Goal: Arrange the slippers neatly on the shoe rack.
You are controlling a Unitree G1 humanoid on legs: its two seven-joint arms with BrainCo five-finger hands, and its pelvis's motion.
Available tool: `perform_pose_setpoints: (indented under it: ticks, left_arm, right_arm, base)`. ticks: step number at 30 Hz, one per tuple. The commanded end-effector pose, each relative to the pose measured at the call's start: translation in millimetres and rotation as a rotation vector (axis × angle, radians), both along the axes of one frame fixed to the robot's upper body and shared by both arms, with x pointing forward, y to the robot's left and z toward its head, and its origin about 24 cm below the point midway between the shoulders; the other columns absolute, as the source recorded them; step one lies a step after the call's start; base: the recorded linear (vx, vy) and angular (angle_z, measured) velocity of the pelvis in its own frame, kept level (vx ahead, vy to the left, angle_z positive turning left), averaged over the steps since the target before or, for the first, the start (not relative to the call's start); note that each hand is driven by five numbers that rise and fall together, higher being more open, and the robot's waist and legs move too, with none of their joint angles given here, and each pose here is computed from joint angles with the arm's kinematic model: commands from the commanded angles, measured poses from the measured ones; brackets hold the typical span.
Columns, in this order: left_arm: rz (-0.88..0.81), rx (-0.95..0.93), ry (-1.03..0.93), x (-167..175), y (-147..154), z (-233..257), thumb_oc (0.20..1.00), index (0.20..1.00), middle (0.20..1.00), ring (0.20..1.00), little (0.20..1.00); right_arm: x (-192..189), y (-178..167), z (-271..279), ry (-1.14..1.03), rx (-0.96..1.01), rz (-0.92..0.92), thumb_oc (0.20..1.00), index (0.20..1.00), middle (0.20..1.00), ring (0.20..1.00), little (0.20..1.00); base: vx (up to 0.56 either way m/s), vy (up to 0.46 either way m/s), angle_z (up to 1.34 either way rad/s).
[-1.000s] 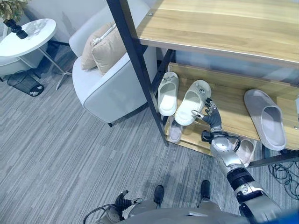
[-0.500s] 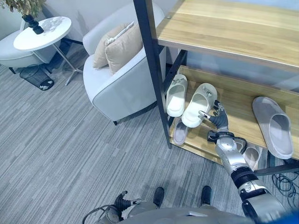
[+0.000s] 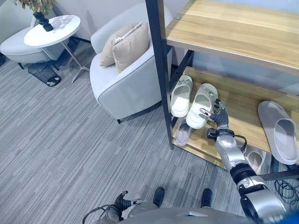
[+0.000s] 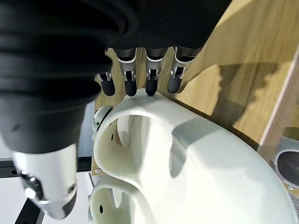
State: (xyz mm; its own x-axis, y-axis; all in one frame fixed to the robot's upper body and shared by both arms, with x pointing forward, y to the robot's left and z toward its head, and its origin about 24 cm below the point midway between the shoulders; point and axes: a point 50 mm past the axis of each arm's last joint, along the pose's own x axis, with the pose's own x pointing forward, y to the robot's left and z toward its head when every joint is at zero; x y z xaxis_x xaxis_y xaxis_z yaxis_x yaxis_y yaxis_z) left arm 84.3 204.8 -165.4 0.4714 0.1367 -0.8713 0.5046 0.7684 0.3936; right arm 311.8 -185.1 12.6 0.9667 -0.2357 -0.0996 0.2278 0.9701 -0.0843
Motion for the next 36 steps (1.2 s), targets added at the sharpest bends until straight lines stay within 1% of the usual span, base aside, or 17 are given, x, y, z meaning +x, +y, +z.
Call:
perform_pose_setpoints:
  ticks: [1,6,9,14,15,17,21,22,23,24,25,26,28,29,30,31,36]
  left_arm:
    - [-0.054,-0.031,0.053,-1,-20,-5,1.000,1.000,1.000,1.000,1.000]
    - [-0.062,-0.031,0.051,0,-21,-5,1.000,1.000,1.000,1.000,1.000]
    - [-0.062,-0.028,0.051,-1,-21,-5,1.000,1.000,1.000,1.000,1.000]
    - [-0.044,-0.021,0.065,-5,-18,-6,1.000,1.000,1.000,1.000,1.000]
    - [0.002,-0.027,0.033,9,-20,-3,1.000,1.000,1.000,1.000,1.000]
    - [0.034,-0.026,0.059,-1,-20,-6,1.000,1.000,1.000,1.000,1.000]
    - [0.056,-0.036,0.075,-5,-18,-6,1.000,1.000,1.000,1.000,1.000]
    - [0.066,-0.038,0.075,-4,-17,-6,1.000,1.000,1.000,1.000,1.000]
    - [0.066,-0.038,0.075,-4,-17,-6,1.000,1.000,1.000,1.000,1.000]
    - [0.062,-0.044,0.074,-2,-16,-6,1.000,1.000,1.000,1.000,1.000]
    - [0.062,-0.044,0.074,-2,-16,-6,1.000,1.000,1.000,1.000,1.000]
    - [0.059,-0.045,0.075,-2,-15,-6,1.000,1.000,1.000,1.000,1.000]
    - [0.047,-0.055,0.087,-4,-14,-6,1.000,1.000,1.000,1.000,1.000]
    - [0.044,-0.057,0.086,-3,-13,-5,1.000,1.000,1.000,1.000,1.000]
    - [0.037,-0.058,0.086,-3,-12,-5,1.000,1.000,1.000,1.000,1.000]
    - [0.037,-0.060,0.083,-3,-11,-5,1.000,1.000,1.000,1.000,1.000]
    - [0.045,-0.060,0.088,-3,-6,-4,1.000,1.000,1.000,1.000,1.000]
  right_arm:
    - [21,0,34,-0.127,-0.017,0.025,1.000,1.000,1.000,1.000,1.000]
    - [25,-8,40,-0.143,-0.058,-0.017,1.000,1.000,1.000,1.000,1.000]
    - [25,-9,39,-0.139,-0.037,-0.032,1.000,1.000,1.000,1.000,1.000]
    - [18,-17,34,-0.131,-0.049,-0.059,1.000,1.000,1.000,1.000,1.000]
    - [16,-13,39,-0.156,-0.072,-0.032,1.000,1.000,1.000,1.000,1.000]
    - [14,-23,36,-0.144,-0.063,-0.085,1.000,1.000,1.000,1.000,1.000]
    - [7,-31,39,-0.166,-0.093,-0.095,1.000,1.000,1.000,1.000,1.000]
    - [3,-37,40,-0.167,-0.153,-0.089,1.000,1.000,1.000,1.000,1.000]
    - [3,-37,40,-0.167,-0.153,-0.089,1.000,1.000,1.000,1.000,1.000]
    - [-2,-48,43,-0.162,-0.266,-0.070,1.000,1.000,1.000,1.000,1.000]
    - [-2,-48,43,-0.162,-0.267,-0.070,1.000,1.000,1.000,1.000,1.000]
    - [-3,-53,45,-0.159,-0.317,-0.066,1.000,1.000,1.000,1.000,1.000]
    - [-6,-72,64,-0.189,-0.566,-0.045,1.000,1.000,1.000,1.000,1.000]
    - [-7,-77,68,-0.190,-0.636,-0.042,1.000,1.000,1.000,1.000,1.000]
    - [-9,-87,73,-0.178,-0.752,-0.042,1.000,1.000,1.000,1.000,1.000]
    - [-10,-93,75,-0.162,-0.815,-0.048,1.000,1.000,1.000,1.000,1.000]
    - [-14,-120,74,-0.066,-0.958,-0.101,1.000,1.000,1.000,1.000,1.000]
  base:
    - [0.01,0.001,0.04]
    - [0.01,-0.001,0.16]
    - [0.00,0.000,0.00]
    - [0.01,-0.021,-0.02]
    - [0.03,-0.037,-0.01]
    - [0.02,-0.051,-0.10]
    - [0.00,-0.025,-0.09]
    - [0.00,-0.025,-0.14]
    - [0.00,-0.041,-0.09]
    - [0.00,-0.029,-0.08]
    - [0.00,-0.039,-0.04]
    - [-0.01,-0.032,-0.12]
    - [-0.01,-0.050,-0.24]
    - [0.01,-0.053,-0.20]
    - [0.01,-0.045,-0.12]
    - [0.01,-0.043,-0.07]
    - [0.01,-0.039,-0.15]
